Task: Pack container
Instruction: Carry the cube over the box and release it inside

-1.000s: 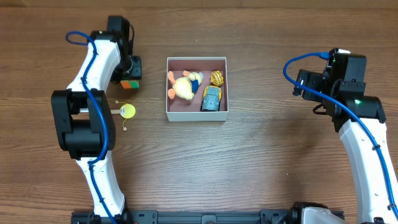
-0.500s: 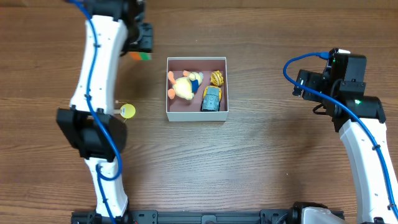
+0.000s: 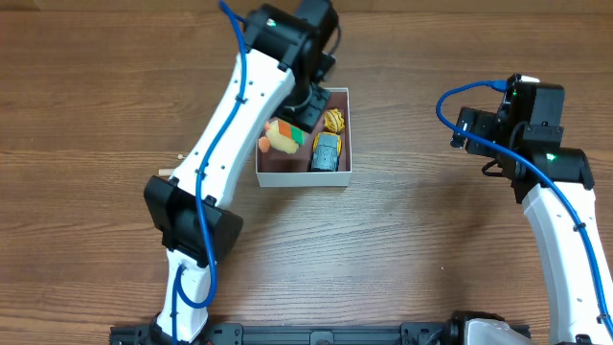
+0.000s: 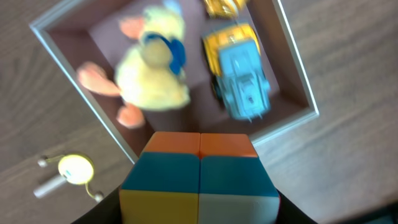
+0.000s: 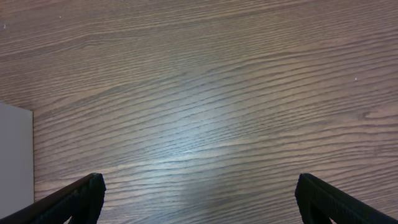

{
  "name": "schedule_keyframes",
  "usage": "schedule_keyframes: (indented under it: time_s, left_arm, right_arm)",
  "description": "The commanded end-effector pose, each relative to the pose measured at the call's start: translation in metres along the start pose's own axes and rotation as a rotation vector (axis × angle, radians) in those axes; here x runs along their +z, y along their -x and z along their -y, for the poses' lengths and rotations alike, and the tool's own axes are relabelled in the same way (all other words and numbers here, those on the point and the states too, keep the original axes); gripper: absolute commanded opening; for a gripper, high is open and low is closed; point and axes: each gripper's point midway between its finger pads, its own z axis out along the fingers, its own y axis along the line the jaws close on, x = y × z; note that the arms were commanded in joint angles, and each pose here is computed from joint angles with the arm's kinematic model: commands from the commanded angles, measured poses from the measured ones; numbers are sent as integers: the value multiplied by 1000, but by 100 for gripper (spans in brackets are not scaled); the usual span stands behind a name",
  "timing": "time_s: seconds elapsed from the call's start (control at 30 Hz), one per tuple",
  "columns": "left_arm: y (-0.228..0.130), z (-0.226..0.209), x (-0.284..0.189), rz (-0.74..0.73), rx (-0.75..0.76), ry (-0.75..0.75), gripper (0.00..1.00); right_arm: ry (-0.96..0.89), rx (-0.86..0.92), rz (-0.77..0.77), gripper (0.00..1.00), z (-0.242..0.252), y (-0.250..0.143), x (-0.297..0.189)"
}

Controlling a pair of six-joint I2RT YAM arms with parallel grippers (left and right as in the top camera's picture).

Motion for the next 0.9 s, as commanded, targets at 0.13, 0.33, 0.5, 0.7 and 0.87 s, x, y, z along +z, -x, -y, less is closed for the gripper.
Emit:
schedule_keyframes:
  time_s: [0.13,0.33,0.5,0.7,0.87]
  left_arm:
    - [-13,9,16,-74,-62,0,39]
    - [-24,5,62,-155,-58,21,39]
    - [-18,4,70,-133,-44,22,43]
    - [-7,2,71,-87,-34,18,47]
    - [4,-5,73,-48,-34,14,50]
  right_arm:
    - [-14,-4,11,100,3,3,-1]
    - [-14,-4,11,100,3,3,-1]
    - [-14,-4,11,100,3,3,-1]
    - [-14,-4,11,100,3,3,-1]
    - [-14,-4,11,100,3,3,-1]
